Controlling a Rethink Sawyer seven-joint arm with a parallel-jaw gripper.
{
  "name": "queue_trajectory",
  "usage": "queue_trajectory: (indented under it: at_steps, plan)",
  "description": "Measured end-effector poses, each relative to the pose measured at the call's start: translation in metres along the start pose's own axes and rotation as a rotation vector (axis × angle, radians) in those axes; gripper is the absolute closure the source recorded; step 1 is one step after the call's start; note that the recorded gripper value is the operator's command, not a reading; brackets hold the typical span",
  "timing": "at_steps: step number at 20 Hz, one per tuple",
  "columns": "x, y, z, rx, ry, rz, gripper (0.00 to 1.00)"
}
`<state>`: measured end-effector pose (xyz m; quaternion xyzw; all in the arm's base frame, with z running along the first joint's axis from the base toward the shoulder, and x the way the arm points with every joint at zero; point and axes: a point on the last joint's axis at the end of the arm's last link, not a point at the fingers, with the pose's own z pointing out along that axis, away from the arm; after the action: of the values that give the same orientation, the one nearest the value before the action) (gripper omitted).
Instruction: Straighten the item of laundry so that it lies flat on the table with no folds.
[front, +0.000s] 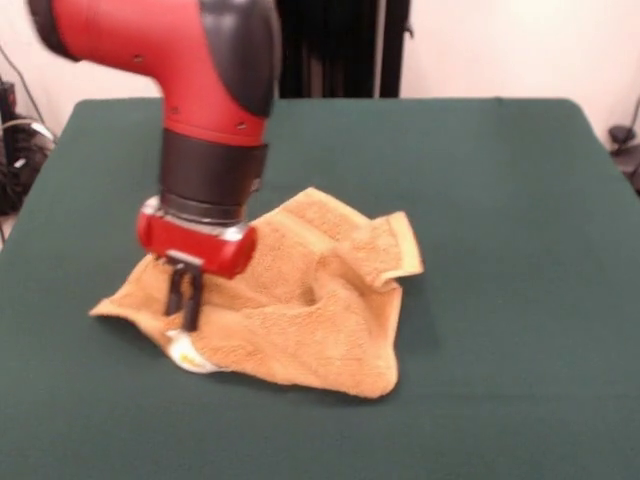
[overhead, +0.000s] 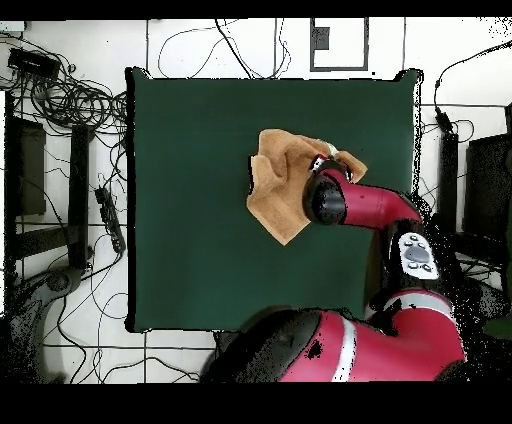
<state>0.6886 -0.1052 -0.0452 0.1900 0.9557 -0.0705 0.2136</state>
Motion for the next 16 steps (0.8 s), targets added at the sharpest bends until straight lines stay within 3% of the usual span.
queue_trajectory:
  at_steps: [8, 16]
  plan:
    - [0.053, 0.044, -0.029, 0.036, 0.084, 0.003, 1.0]
    - [0.084, 0.054, -0.051, 0.085, 0.123, 0.057, 1.0]
